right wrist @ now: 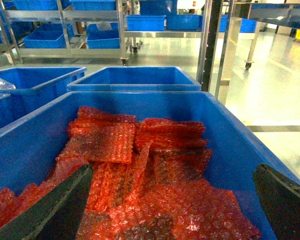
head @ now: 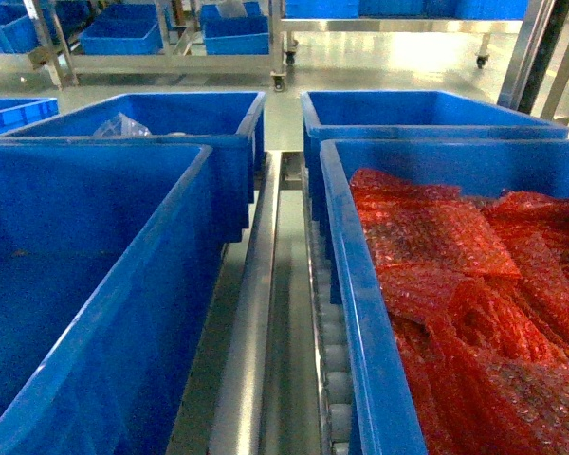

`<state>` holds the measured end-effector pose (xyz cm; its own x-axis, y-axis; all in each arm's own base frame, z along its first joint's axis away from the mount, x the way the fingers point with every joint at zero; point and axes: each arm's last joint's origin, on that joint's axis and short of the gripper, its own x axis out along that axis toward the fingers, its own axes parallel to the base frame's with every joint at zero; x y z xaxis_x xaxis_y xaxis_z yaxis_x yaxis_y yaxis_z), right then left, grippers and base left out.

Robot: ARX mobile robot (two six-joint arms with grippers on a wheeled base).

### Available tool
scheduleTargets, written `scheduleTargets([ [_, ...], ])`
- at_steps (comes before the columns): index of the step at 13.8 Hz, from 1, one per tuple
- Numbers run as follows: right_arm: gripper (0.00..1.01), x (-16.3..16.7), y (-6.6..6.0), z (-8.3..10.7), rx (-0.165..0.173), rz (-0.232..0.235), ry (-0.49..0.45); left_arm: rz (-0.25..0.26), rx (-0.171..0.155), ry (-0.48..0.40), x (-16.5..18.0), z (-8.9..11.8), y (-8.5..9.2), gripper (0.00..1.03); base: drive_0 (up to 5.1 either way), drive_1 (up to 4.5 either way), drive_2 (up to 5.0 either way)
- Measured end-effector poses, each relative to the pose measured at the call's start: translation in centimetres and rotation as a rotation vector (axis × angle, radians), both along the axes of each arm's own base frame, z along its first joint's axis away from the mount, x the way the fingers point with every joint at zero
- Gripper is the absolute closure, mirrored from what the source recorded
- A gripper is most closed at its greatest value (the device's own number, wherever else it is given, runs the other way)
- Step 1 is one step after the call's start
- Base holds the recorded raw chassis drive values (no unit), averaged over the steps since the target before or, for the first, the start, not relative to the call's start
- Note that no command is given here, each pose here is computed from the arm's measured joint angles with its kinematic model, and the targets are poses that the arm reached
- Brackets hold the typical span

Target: Pick blue part to blue bin on bottom shelf

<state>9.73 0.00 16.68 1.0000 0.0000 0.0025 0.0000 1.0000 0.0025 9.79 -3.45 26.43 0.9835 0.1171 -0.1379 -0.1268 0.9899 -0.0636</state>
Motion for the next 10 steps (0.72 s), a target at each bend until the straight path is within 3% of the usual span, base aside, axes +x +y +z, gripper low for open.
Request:
scheduleTargets([
  [10, 0.03, 0.00, 0.00, 0.00, 0.000, 0.000, 0.000, 0.000, 0.000, 0.000, 0.00, 0.00, 0.00, 0.60, 0.0, 0.00, 0.0],
])
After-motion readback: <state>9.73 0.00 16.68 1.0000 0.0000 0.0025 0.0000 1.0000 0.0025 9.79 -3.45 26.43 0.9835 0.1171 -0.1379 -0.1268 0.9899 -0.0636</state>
